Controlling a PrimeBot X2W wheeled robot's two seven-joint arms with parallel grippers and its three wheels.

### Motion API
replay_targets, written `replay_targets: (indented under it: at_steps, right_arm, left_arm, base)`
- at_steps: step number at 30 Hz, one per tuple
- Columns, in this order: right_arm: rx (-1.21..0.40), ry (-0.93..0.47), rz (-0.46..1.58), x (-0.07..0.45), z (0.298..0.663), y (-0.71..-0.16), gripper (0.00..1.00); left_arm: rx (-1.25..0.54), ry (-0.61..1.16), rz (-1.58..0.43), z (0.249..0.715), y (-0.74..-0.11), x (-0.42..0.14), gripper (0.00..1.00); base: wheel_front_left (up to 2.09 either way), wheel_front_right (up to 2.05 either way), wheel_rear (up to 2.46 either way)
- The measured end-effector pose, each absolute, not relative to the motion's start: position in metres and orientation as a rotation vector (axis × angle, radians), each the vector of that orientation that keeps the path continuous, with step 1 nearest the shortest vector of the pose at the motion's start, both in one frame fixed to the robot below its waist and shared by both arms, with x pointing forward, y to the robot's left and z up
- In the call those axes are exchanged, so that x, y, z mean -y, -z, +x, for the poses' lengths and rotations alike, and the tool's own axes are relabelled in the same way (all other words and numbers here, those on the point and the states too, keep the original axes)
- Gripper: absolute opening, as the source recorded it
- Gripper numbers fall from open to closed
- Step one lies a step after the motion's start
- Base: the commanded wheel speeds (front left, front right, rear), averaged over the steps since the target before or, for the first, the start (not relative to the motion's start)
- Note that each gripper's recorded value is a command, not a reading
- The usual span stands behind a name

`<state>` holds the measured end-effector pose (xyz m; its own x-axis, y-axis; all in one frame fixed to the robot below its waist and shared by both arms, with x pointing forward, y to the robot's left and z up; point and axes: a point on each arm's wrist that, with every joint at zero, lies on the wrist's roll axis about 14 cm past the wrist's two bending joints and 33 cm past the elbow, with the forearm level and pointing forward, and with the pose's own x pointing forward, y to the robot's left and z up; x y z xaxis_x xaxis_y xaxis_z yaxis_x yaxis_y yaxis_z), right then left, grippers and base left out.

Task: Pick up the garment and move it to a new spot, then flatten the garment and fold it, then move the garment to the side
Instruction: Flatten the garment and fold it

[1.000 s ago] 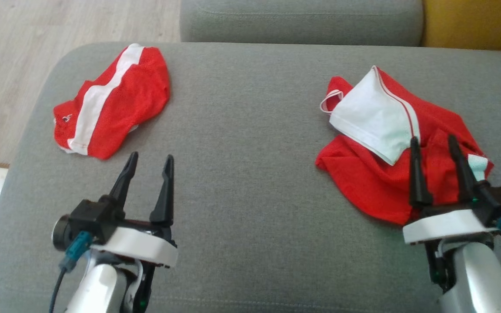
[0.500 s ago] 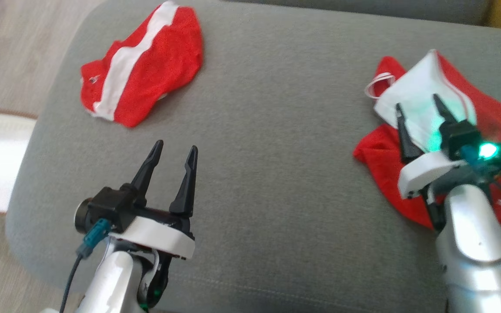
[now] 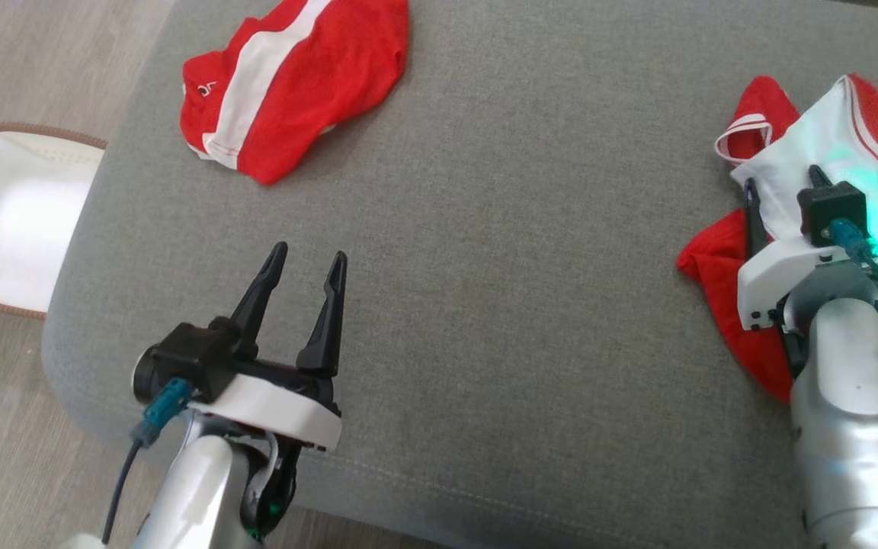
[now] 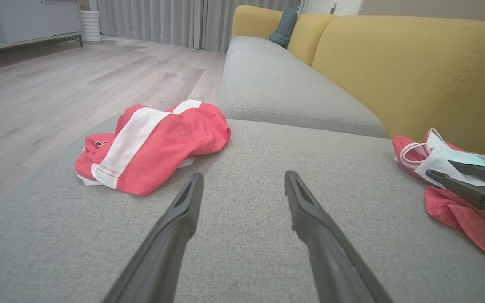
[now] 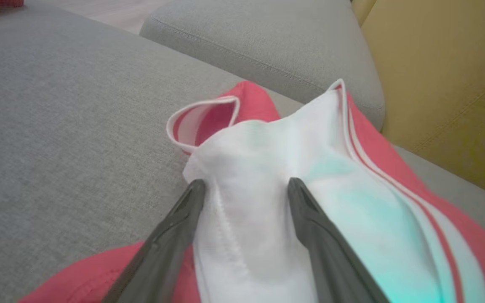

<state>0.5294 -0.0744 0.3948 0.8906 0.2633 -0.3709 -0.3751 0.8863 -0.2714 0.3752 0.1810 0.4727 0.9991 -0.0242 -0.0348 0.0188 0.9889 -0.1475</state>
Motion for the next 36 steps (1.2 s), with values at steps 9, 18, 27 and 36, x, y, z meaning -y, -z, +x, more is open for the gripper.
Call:
replay_targets:
  at_steps: [9, 18, 27, 36]
  right_arm:
    - [-0.279, -0.355, -0.267, 0.07, 0.531, -0.402, 0.0]
    - [-0.102, -0.66, -0.121, -0.027, 0.489, -0.461, 0.0]
    - [-0.094, -0.802, -0.091, -0.067, 0.453, -0.497, 0.0]
    - [-0.161, -0.683, -0.126, -0.023, 0.472, -0.473, 1.0]
  left_arm:
    - [-0.037, 0.054, -0.156, 0.38, -0.472, -0.172, 1.0]
    - [0.023, 0.09, -0.161, 0.378, -0.493, -0.159, 1.0]
    - [0.05, 0.113, -0.169, 0.364, -0.502, -0.149, 1.0]
    - [0.031, 0.118, -0.173, 0.365, -0.496, -0.145, 1.0]
  base:
    - [0.0, 0.0, 0.0]
    - [0.0, 0.0, 0.0]
    - [0.0, 0.0, 0.0]
    - [0.0, 0.0, 0.0]
